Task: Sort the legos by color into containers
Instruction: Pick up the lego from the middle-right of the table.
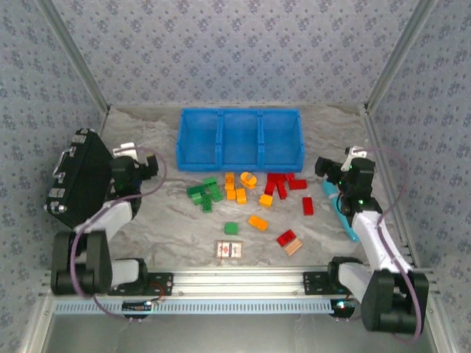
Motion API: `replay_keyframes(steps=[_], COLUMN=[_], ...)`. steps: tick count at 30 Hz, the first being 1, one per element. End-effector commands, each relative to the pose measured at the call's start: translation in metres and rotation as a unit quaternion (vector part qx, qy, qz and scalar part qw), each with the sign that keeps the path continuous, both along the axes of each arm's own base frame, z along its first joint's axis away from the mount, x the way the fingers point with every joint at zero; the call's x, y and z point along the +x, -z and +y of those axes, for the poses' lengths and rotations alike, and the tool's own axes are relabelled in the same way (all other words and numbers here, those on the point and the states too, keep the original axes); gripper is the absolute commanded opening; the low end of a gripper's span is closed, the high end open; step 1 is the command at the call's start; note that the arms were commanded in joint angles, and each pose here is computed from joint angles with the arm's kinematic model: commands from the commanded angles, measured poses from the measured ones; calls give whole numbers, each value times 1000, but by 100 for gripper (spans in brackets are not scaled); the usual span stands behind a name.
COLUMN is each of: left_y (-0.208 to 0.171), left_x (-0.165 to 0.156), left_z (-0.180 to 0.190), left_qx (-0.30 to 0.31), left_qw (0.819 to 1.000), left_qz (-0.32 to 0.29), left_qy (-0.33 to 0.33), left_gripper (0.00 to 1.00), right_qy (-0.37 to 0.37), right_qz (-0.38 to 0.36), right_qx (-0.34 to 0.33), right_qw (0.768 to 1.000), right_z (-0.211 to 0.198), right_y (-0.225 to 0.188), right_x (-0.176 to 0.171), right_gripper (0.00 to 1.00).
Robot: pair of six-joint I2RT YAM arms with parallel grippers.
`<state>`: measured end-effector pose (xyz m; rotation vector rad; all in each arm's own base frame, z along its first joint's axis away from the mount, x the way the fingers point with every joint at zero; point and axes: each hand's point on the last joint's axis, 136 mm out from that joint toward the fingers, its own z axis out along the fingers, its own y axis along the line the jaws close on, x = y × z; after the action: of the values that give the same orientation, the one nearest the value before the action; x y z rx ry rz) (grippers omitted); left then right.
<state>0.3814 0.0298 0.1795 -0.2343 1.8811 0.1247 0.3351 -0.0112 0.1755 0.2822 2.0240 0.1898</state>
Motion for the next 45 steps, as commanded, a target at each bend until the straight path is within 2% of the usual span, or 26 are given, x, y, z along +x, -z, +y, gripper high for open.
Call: replay_keyframes(steps=[1, 6, 10, 11, 15, 21, 24, 28, 32, 37, 45], left_y=[-44, -104, -117, -118, -121, -118, -115, -112, -97, -83, -74], left_x=[-24, -49, -61, -64, -79, -94, -105, -112, -119, -123, -120], left_z=[-11, -45, -65, -76, -91, -119, -138, -151, -171, -185, -184], left_qx=[-12, -33, -95, -105, -123, -68, -17, 22, 59, 81, 86], left_qw=[1000, 997, 990, 987, 979, 964, 954, 945, 927, 916, 917], left_qz=[-26, -59, -48, -40, -7, 8, 6, 0, 8, 20, 21], left_qy=[-13, 47, 89, 118, 163, 258, 301, 328, 370, 393, 388], left_gripper=[100, 100, 100, 100, 100, 100, 100, 100, 100, 100, 100], right_qy=[-9, -32, -42, -43, -25, 7, 11, 26, 25, 26, 19], right_qz=[119, 155, 202, 211, 247, 266, 275, 291, 304, 316, 346], right_qx=[97, 152, 170, 166, 137, 118, 106, 76, 59, 45, 13], right_qw=[988, 976, 963, 962, 959, 957, 956, 953, 950, 947, 938], right_z=[26, 54, 71, 73, 69, 61, 61, 58, 63, 65, 67], right_y=[43, 57, 79, 83, 96, 119, 127, 133, 134, 139, 149], right_x=[-54, -88, -105, -108, -116, -115, -110, -101, -90, -80, -68], right_gripper=[99, 96, 94, 94, 92, 89, 86, 82, 81, 78, 62])
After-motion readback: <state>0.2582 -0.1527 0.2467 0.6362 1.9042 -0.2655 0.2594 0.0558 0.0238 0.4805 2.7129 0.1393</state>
